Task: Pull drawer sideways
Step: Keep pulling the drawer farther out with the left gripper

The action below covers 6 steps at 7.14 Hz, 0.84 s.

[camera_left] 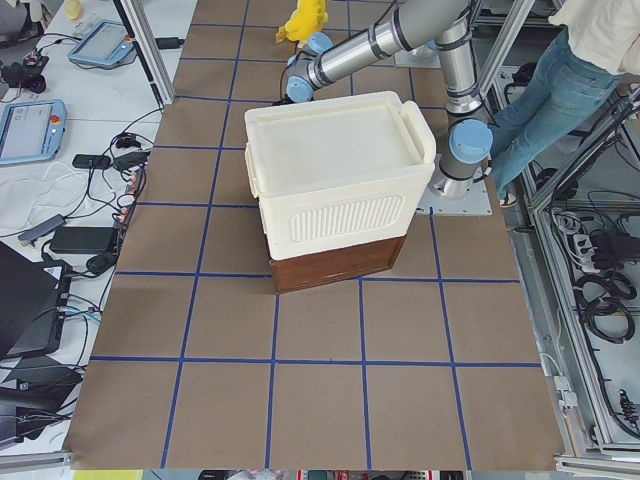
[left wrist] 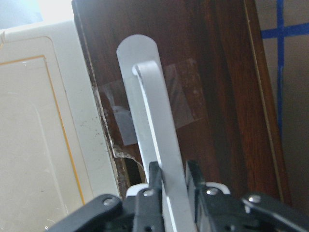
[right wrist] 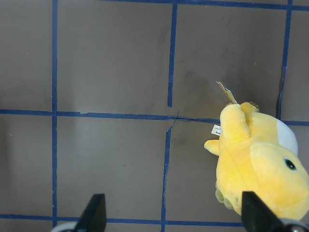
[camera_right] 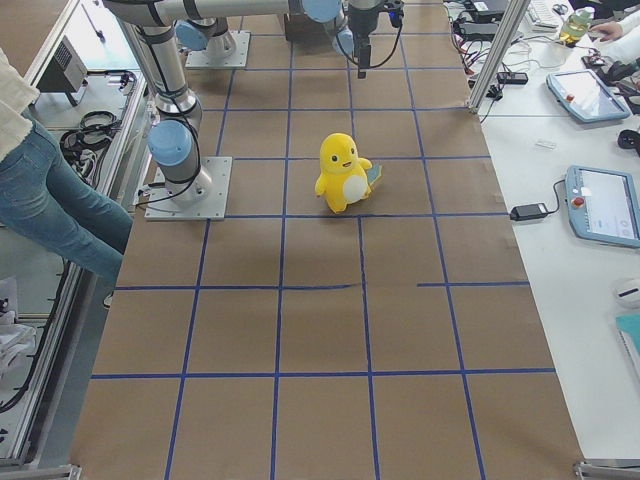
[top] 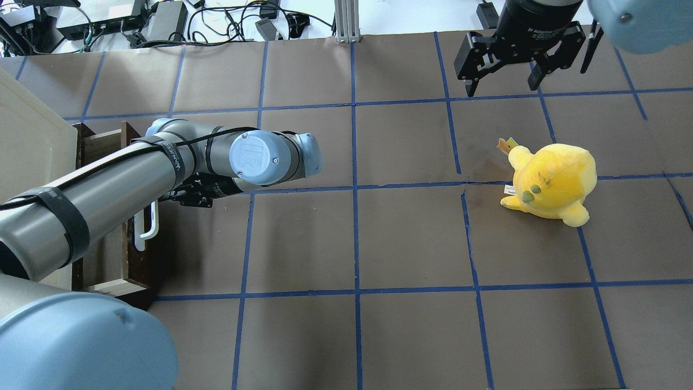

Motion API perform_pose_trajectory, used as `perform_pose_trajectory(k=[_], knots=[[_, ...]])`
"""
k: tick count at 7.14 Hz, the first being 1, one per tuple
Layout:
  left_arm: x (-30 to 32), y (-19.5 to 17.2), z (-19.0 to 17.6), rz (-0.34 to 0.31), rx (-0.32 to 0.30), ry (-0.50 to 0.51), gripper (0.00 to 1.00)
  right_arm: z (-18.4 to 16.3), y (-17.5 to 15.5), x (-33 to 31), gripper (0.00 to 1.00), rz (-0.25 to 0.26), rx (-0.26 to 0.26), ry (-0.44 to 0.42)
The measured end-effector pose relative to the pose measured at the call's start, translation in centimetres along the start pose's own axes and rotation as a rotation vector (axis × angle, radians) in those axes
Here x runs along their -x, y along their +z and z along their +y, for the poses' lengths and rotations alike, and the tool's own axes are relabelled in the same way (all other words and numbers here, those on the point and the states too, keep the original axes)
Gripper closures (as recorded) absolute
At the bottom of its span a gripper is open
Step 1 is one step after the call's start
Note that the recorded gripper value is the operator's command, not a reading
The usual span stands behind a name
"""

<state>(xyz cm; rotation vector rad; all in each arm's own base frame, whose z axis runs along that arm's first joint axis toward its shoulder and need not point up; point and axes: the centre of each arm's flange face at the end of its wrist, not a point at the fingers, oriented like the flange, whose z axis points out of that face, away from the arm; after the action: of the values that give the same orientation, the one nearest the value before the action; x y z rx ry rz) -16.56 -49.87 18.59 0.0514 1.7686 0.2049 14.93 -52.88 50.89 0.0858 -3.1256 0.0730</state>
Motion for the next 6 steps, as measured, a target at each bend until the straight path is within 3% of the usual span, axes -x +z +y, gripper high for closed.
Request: perform_pose_trajectory(k=[6], knots=[[0.54,-0.53,-0.68,0.018,0.008,-0.015,0.84,0.0,0.0,0.0,0.0,0.0,0.0,0.0]])
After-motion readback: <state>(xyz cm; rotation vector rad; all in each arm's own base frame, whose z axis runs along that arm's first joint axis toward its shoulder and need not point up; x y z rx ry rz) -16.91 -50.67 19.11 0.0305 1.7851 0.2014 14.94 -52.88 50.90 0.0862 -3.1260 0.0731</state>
